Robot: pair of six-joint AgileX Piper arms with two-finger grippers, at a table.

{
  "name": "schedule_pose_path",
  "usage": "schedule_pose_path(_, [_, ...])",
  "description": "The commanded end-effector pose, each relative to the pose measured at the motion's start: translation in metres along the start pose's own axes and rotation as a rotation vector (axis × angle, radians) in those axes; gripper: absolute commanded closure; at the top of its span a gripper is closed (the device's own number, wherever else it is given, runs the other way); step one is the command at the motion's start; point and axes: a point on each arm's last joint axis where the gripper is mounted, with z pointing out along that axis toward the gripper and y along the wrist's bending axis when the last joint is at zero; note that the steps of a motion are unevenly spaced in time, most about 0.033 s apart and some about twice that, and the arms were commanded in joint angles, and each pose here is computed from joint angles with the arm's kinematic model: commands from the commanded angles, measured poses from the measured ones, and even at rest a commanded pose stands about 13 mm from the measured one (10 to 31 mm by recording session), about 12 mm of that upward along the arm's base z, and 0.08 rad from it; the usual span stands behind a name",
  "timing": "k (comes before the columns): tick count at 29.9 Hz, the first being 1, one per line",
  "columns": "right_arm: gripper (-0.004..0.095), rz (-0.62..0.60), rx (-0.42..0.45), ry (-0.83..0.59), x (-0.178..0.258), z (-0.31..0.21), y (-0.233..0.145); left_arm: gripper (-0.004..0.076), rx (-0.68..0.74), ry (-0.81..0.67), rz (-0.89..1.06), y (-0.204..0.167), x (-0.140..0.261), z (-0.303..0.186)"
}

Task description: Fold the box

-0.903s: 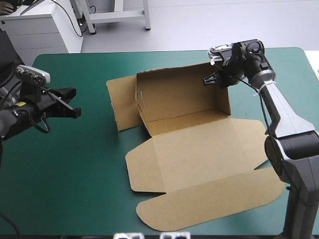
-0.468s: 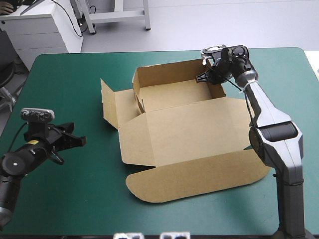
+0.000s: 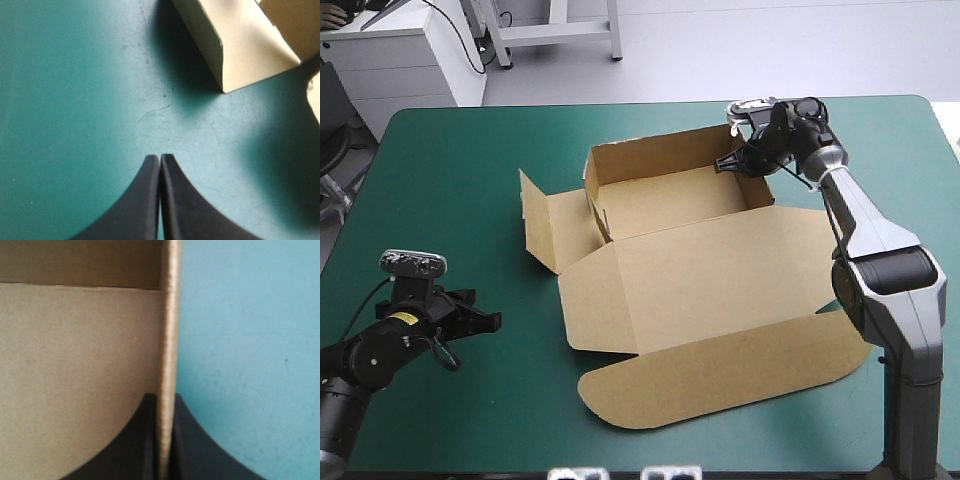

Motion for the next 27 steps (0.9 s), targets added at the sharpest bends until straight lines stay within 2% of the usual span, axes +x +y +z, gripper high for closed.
schedule_pose_path(1, [0.0922, -0.037, -0.042, 0.215, 0.026, -0.016, 0.008, 0.0733, 0.000, -0.097, -0.011, -0.004, -0.008, -0.017])
schedule_pose_path(6, [0.0884, -0.092, -0.052, 0.207, 0.024, -0.018, 0.008, 0.0733, 0.001, -0.144, 0.000, -0.008, -0.006, -0.031])
schedule_pose_path(10, [0.0667, -0.107, -0.080, 0.167, 0.017, -0.025, 0.011, 0.0733, -0.010, -0.095, 0.023, -0.007, 0.000, -0.033])
schedule_pose_path(12, [0.0548, -0.107, -0.076, 0.145, 0.013, -0.030, 0.011, 0.0733, -0.073, -0.077, 0.030, -0.002, 0.001, -0.033])
schedule_pose_path(14, [0.0469, -0.097, -0.057, 0.116, 0.007, -0.037, 0.010, 0.0733, -0.176, -0.067, 0.011, 0.008, 0.002, -0.034])
schedule_pose_path(18, [0.0460, -0.097, -0.018, 0.051, -0.004, -0.054, 0.008, 0.0733, -0.320, -0.044, -0.019, 0.020, 0.005, -0.037])
schedule_pose_path(27, [0.0460, -0.112, 0.021, -0.127, -0.011, -0.136, 0.011, 0.0733, -0.249, -0.053, -0.083, 0.014, 0.005, -0.035])
